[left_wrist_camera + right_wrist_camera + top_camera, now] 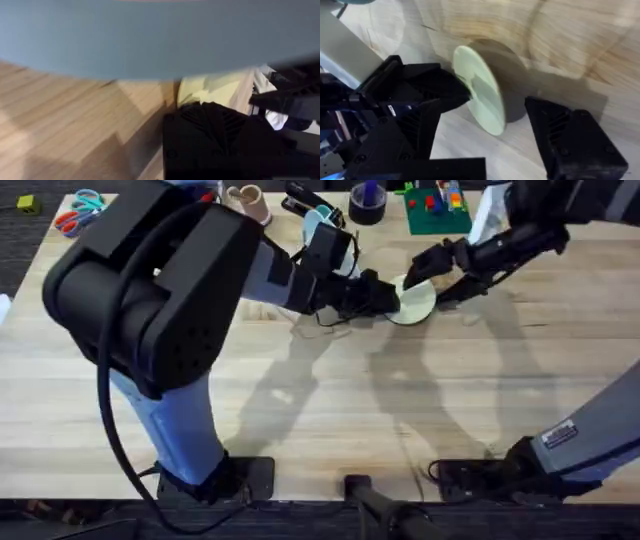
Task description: Pick up the plates from the table one by one and place each into a slot on the dish rack.
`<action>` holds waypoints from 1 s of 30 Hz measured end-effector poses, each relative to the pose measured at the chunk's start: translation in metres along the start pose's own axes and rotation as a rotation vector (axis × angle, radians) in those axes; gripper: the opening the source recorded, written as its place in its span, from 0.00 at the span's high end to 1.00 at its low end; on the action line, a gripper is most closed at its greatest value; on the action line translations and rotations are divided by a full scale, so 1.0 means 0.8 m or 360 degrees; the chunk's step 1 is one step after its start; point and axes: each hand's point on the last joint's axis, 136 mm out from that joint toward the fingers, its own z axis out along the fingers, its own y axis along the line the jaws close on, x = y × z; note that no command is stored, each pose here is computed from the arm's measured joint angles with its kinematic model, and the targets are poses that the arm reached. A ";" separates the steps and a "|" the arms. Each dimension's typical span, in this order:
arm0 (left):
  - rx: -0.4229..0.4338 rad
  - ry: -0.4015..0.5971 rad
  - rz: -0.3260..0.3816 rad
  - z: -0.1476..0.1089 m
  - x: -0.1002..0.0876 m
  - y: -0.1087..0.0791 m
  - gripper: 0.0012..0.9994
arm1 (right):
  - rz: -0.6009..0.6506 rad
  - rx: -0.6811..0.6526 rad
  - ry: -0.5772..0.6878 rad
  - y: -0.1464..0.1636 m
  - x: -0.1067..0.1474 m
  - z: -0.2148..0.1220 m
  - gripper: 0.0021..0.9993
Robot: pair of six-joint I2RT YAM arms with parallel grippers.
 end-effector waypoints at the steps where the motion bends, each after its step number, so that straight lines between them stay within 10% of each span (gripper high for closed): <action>1: 0.0000 0.0001 0.0000 0.000 0.000 0.000 0.96 | -0.0016 -0.0001 0.0006 0.003 0.000 0.003 0.00; 9: -0.0003 -0.0002 0.0000 0.000 0.000 0.000 0.96 | -0.0094 -0.0004 -0.0003 0.017 -0.006 0.013 0.05; 21: 0.0015 0.0009 -0.0006 -0.003 -0.001 0.000 0.96 | -0.0061 0.0004 -0.0027 0.010 -0.009 0.008 0.95; 30: 0.0034 0.0013 0.0003 -0.004 -0.002 -0.002 0.96 | -0.0048 -0.0036 -0.0024 0.014 -0.007 0.007 0.97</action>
